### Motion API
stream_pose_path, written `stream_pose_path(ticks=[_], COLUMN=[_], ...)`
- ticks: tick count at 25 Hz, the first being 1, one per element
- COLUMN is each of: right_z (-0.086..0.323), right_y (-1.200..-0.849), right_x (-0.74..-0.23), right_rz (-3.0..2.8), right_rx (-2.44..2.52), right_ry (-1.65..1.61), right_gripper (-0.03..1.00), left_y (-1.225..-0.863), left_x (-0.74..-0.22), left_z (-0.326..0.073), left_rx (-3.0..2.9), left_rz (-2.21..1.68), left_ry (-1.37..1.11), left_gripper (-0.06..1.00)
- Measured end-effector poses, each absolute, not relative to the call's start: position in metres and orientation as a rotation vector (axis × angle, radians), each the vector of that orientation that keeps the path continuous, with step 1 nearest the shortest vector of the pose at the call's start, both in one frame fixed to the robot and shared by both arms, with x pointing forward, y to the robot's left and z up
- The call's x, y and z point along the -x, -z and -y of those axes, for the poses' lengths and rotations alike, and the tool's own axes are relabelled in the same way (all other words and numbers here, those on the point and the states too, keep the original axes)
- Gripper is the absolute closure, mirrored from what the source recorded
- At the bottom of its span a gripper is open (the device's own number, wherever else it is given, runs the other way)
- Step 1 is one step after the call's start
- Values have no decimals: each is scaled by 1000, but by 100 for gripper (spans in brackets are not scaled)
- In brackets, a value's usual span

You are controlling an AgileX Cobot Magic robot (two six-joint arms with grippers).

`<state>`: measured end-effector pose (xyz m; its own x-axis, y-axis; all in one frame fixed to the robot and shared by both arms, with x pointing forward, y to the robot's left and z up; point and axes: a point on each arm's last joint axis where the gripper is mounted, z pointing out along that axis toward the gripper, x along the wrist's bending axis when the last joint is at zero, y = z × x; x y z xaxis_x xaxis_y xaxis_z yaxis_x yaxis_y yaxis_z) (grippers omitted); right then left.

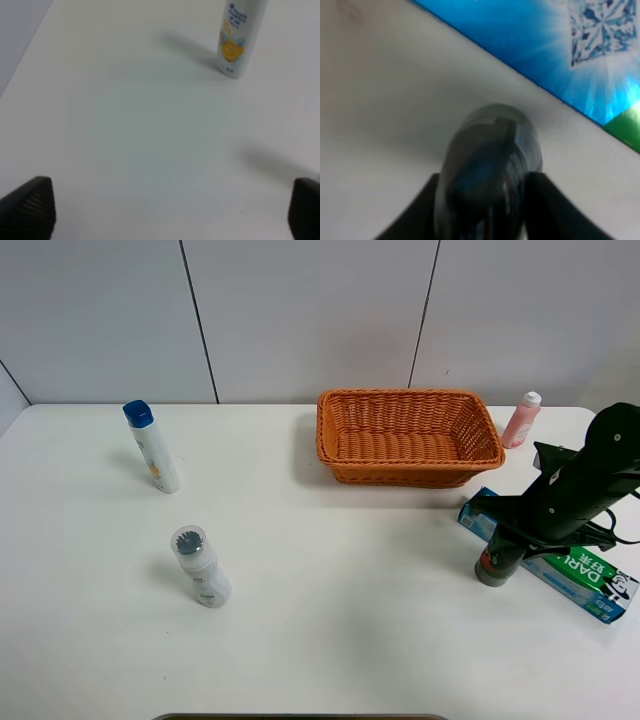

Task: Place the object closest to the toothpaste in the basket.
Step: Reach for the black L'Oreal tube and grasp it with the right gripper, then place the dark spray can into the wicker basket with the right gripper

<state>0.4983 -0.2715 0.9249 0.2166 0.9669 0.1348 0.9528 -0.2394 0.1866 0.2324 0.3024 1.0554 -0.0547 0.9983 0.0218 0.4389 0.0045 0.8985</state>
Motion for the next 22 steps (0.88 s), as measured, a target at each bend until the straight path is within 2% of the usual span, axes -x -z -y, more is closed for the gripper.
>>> stream_pose_path(ticks=[22], right_z=[272], right_y=[-925], right_x=[-498], right_rz=[-1897], right_rx=[-2400], right_ry=[-343], right_gripper=[63], left_y=[-1055], left_x=[-232], left_z=[-302], left_rx=[-1516], left_rz=[-1579], left_ry=[-1009], left_gripper=[1])
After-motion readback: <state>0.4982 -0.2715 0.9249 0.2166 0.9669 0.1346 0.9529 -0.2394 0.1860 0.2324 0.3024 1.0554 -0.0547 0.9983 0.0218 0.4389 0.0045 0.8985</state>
